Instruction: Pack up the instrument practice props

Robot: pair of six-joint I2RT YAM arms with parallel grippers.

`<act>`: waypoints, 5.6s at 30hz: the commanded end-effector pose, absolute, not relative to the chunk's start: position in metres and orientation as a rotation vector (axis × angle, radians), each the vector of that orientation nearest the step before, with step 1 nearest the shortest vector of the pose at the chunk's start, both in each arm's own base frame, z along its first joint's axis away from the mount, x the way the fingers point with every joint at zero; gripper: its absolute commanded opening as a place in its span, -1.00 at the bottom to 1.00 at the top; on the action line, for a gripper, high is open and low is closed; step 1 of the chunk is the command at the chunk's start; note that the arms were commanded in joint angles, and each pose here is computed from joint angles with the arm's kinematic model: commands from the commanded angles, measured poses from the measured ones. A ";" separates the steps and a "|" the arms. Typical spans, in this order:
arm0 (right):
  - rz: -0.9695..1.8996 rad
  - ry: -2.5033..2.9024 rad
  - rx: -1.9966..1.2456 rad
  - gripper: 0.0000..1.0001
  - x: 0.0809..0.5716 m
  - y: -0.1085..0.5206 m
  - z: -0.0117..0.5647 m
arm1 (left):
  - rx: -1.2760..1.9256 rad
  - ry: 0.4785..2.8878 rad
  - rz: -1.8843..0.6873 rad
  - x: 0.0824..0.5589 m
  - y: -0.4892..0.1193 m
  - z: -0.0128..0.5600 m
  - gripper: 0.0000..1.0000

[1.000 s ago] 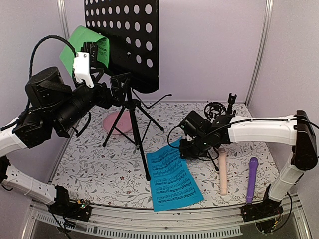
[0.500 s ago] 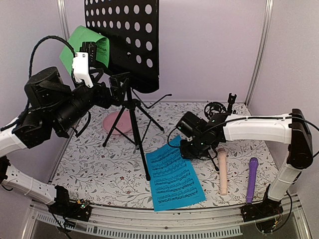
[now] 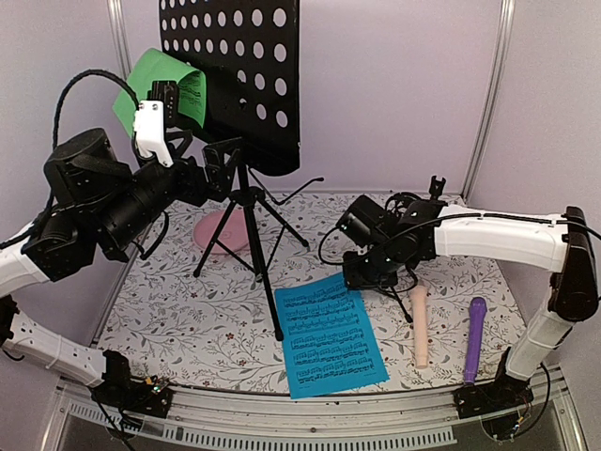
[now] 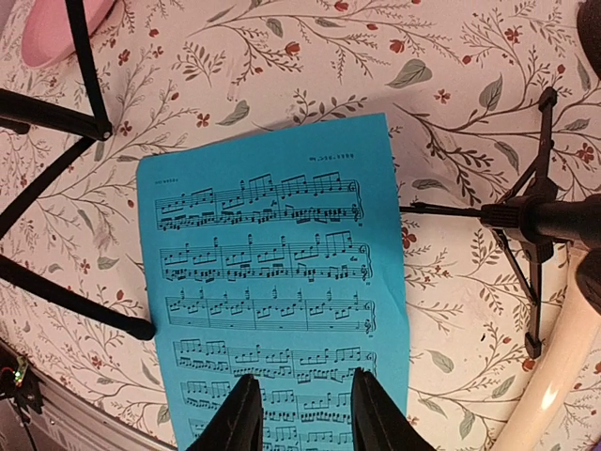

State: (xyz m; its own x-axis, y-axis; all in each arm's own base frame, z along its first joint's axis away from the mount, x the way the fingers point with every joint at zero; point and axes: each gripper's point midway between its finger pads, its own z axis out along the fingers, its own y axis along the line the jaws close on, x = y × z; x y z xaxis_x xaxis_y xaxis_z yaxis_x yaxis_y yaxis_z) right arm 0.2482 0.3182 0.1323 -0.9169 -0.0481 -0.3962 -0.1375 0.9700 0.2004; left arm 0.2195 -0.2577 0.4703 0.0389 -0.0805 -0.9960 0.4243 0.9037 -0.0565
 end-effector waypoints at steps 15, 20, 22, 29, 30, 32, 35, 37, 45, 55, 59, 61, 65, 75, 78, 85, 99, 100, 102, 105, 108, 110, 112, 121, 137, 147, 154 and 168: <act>0.448 2.344 -0.341 -0.15 0.248 0.288 0.266 | 0.308 1.426 -0.301 0.230 -0.242 0.480 0.98; 0.502 2.189 -0.381 -0.16 0.236 0.264 0.301 | 0.304 1.413 -0.291 0.237 -0.242 0.490 0.98; 0.560 2.109 -0.436 -0.15 0.229 0.264 0.317 | 0.294 1.411 -0.271 0.239 -0.239 0.494 0.98; 0.757 1.845 -0.632 -0.13 0.206 0.282 0.375 | 0.154 1.424 -0.232 0.244 -0.197 0.508 0.98; 0.757 1.830 -0.635 -0.13 0.206 0.283 0.379 | 0.124 1.434 -0.245 0.246 -0.190 0.512 0.98; 0.751 1.812 -0.633 -0.13 0.209 0.284 0.381 | 0.068 1.459 -0.265 0.249 -0.180 0.517 0.98; 0.748 1.794 -0.632 -0.13 0.212 0.287 0.380 | 0.027 1.461 -0.334 0.249 -0.175 0.523 0.98; 0.752 1.795 -0.639 -0.13 0.213 0.292 0.377 | 0.014 1.424 -0.445 0.242 -0.176 0.531 0.98; 0.784 1.788 -0.624 -0.13 0.216 0.299 0.378 | -0.168 1.401 -0.598 0.234 -0.135 0.547 0.98; 0.990 1.653 -0.834 -0.12 0.167 0.304 0.383 | -0.306 1.688 -0.472 0.294 -0.092 0.512 0.96; 1.061 1.588 -0.882 -0.11 0.150 0.301 0.391 | -0.376 1.792 -0.596 0.316 -0.066 0.494 0.93; 1.073 1.577 -0.885 -0.10 0.147 0.299 0.391 | -0.447 1.836 -0.654 0.328 -0.041 0.478 0.89; 1.073 1.590 -0.875 -0.10 0.146 0.296 0.385 | -0.506 1.789 -0.770 0.331 -0.015 0.468 0.90; 1.054 1.614 -0.853 -0.11 0.158 0.306 0.367 | -0.522 1.561 -1.179 0.325 -0.019 0.462 0.87; 1.043 1.611 -0.861 -0.12 0.162 0.311 0.365 | -0.472 1.513 -1.286 0.323 -0.027 0.465 0.85; 1.030 1.597 -0.884 -0.13 0.167 0.320 0.363 | -0.425 1.463 -1.403 0.323 -0.035 0.473 0.85; 1.011 1.599 -0.876 -0.15 0.172 0.323 0.359 | -0.351 1.462 -1.577 0.338 -0.062 0.465 0.53; 1.011 1.597 -0.874 -0.15 0.172 0.322 0.360 | -0.346 1.455 -1.587 0.338 -0.062 0.466 0.51; 1.011 1.598 -0.873 -0.16 0.171 0.322 0.359 | -0.340 1.446 -1.589 0.337 -0.062 0.468 0.47; 1.011 1.602 -0.870 -0.16 0.172 0.322 0.358 | -0.334 1.440 -1.591 0.337 -0.063 0.469 0.37; 1.012 1.603 -0.865 -0.16 0.172 0.322 0.359 | -0.334 1.426 -1.609 0.337 -0.063 0.470 0.17; 1.013 1.603 -0.864 -0.16 0.173 0.322 0.358 | -0.323 1.409 -1.617 0.336 -0.063 0.473 0.04; 1.014 1.598 -0.864 -0.16 0.173 0.323 0.359 | -0.307 1.397 -1.617 0.334 -0.064 0.478 -0.09; 1.021 1.599 -0.868 -0.16 0.174 0.327 0.359 | -0.269 1.358 -1.607 0.329 -0.066 0.503 -1.00; 1.057 1.623 -0.858 -0.16 0.176 0.334 0.357 | -0.178 1.210 -1.605 0.308 -0.065 0.585 -1.00; 1.079 1.654 -0.848 -0.16 0.177 0.339 0.354 | -0.151 1.133 -1.550 0.298 -0.060 0.624 -1.00; 1.094 1.675 -0.845 -0.16 0.179 0.344 0.351 | -0.099 1.127 -1.535 0.295 -0.063 0.644 -1.00; 1.106 1.700 -0.833 -0.16 0.180 0.346 0.346 | -0.028 1.099 -1.509 0.287 -0.066 0.675 -1.00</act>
